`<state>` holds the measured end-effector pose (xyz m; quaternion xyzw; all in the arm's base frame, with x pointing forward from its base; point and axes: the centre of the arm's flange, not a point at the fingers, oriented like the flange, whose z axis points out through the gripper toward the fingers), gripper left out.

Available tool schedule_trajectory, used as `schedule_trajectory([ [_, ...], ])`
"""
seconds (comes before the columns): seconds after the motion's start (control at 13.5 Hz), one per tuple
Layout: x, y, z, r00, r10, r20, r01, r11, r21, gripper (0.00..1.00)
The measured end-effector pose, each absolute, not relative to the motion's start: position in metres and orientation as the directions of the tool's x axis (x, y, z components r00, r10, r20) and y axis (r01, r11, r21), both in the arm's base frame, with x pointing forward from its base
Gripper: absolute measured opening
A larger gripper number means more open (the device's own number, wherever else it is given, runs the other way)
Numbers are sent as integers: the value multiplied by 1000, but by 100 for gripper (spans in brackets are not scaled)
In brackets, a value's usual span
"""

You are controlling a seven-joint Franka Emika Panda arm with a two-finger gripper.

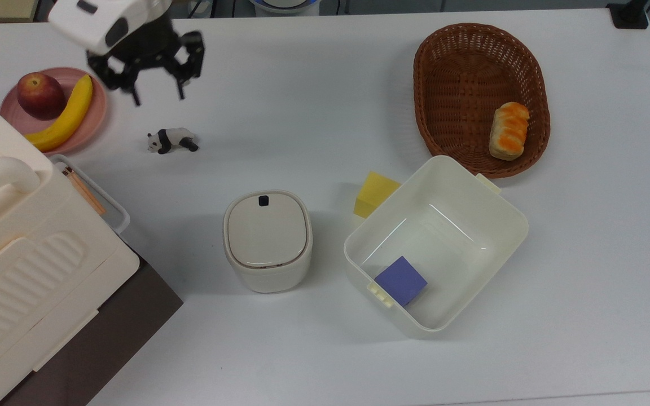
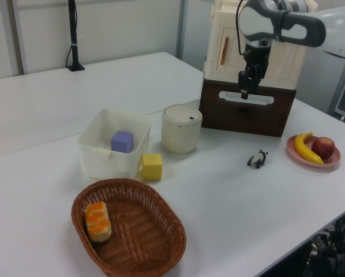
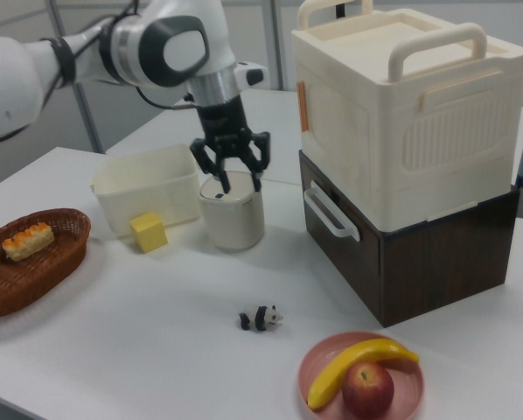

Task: Slide the drawer open
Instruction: 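Move the gripper down to the dark wooden drawer's handle and grasp it, then pull the drawer handle outward to slide the drawer open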

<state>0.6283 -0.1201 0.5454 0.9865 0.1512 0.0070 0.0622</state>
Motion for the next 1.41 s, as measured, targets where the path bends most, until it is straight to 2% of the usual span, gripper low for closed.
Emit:
schedule_trajectory([
  [0.15, 645, -133, 521, 914, 405, -21, 401, -893, 206, 61],
  [0.3, 659, -145, 497, 843, 537, -37, 527, -808, 263, 63],
  [0.59, 661, -183, 497, 719, 693, -56, 671, -671, 315, 63],
  [1.11, 682, -186, 438, 665, 739, -109, 722, -598, 349, 63],
  [1.41, 683, -183, 436, 657, 745, -116, 729, -588, 351, 62],
])
